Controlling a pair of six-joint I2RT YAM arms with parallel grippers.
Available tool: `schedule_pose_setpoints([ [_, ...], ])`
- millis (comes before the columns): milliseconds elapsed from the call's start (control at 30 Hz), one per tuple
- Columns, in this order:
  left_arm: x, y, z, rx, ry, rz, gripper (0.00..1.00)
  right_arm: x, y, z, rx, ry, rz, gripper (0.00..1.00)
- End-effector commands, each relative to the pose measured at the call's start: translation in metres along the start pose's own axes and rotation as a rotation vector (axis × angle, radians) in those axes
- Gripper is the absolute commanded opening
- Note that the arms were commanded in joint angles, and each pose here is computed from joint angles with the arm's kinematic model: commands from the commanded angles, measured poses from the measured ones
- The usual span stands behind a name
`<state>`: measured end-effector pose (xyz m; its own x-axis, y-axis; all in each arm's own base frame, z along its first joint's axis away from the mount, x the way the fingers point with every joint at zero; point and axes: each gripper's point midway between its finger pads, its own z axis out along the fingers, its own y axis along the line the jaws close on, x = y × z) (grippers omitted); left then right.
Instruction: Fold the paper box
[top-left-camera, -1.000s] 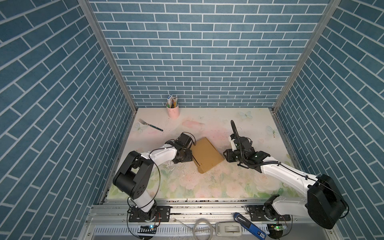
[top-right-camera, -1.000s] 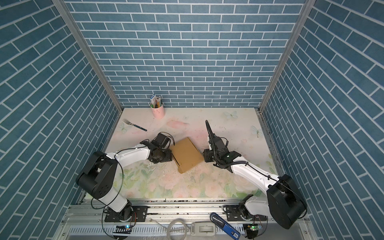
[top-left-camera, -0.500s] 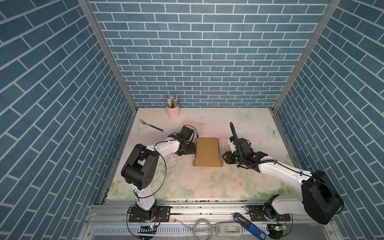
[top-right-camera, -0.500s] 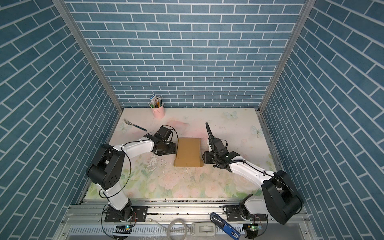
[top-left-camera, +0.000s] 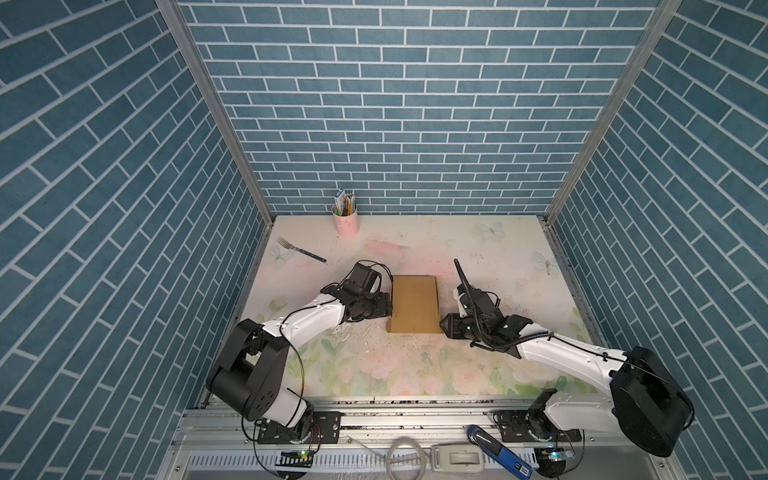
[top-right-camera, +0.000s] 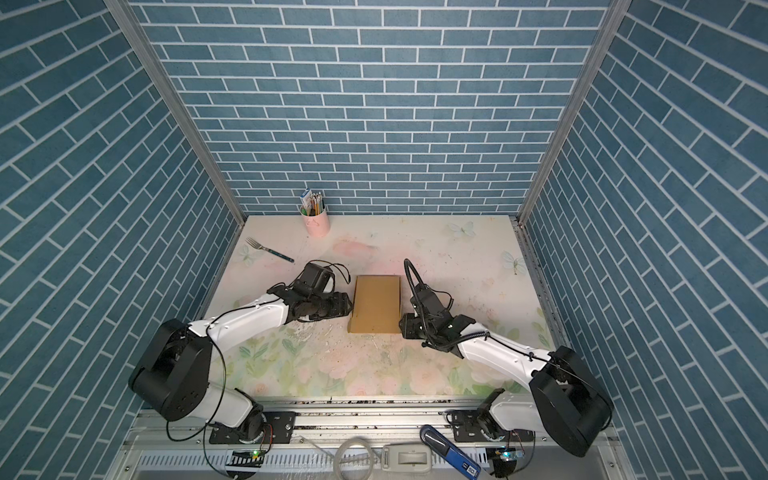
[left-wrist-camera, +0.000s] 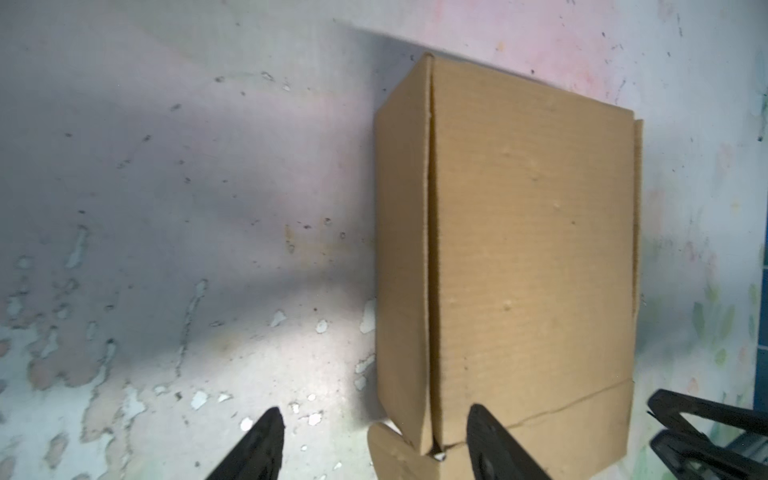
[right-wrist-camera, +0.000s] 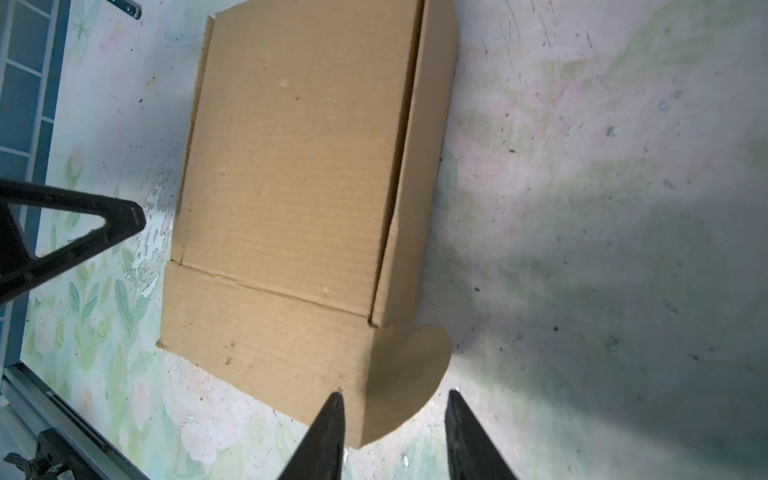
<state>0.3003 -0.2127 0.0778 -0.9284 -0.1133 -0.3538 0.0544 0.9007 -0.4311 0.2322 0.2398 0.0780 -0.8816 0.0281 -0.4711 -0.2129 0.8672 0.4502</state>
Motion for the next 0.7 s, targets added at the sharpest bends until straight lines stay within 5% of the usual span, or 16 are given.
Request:
schedule_pose_setpoints([
  [0, 0.005, -0.011, 0.003, 0.047, 0.004, 0.006, 0.71, -0.003, 0.002, -0.001, -0.007, -0.041, 0.071, 0.41],
  [667, 0.037, -0.034, 0.024, 0.086, 0.052, 0.041, 0.71, 0.005, 0.013, 0.018, -0.050, -0.017, 0.132, 0.36],
])
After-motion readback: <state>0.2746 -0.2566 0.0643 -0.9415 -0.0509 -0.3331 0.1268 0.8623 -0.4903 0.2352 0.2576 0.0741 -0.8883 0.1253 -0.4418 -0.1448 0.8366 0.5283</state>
